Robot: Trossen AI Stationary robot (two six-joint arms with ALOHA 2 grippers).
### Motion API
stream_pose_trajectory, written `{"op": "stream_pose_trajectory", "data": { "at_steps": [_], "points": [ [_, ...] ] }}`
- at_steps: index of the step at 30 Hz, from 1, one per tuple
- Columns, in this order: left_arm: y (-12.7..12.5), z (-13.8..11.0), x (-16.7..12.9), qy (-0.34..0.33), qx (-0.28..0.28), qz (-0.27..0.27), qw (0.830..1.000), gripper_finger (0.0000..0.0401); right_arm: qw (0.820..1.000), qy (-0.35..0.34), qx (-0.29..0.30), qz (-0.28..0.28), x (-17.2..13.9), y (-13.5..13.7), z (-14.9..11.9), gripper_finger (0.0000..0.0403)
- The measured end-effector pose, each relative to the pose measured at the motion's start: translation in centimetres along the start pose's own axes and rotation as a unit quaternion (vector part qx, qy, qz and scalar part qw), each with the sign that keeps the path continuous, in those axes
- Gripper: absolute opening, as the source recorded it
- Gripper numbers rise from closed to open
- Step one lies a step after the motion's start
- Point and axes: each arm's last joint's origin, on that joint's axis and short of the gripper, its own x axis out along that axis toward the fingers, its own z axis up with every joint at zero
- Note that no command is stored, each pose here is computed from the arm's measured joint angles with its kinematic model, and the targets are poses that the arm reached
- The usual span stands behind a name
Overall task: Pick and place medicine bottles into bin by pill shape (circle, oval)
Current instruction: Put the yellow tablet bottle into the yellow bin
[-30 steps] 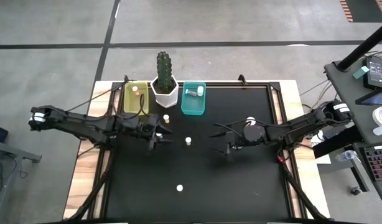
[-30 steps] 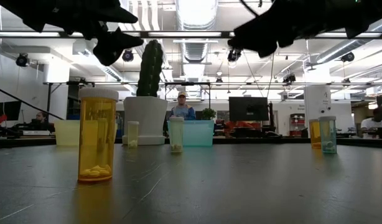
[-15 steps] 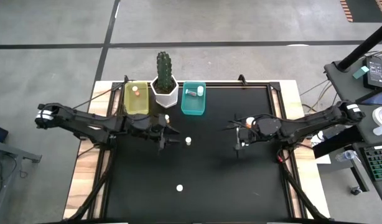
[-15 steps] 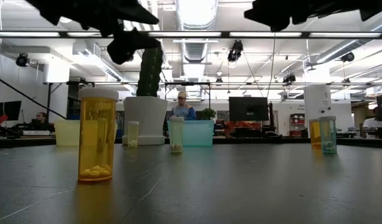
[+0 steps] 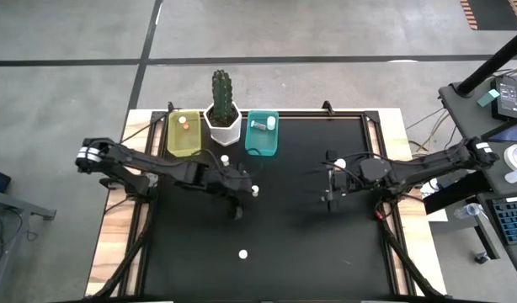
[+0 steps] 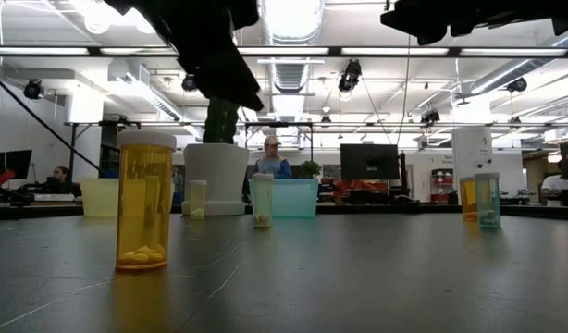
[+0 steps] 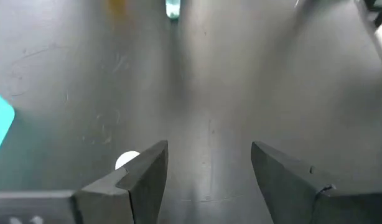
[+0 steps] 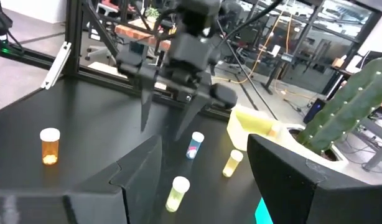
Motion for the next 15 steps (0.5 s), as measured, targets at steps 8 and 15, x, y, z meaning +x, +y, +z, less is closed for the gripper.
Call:
{"op": "stream_pose_trajectory", "data": {
  "at_steps": [8,15],
  "points": [
    [0.2,-1.1,3.5,0.047,0.020,0.046,0.998,0.0215,1.000,-0.005,0.001,-0.001,-0.2,-0.1,0.1,0.0231],
    [0.5,-1.9,5.0,0.068,0.026,0.083,0.994,0.0215,1.000,-0.003,0.001,-0.001,-0.2,0.0,0.0,0.0231]
  ]
}}
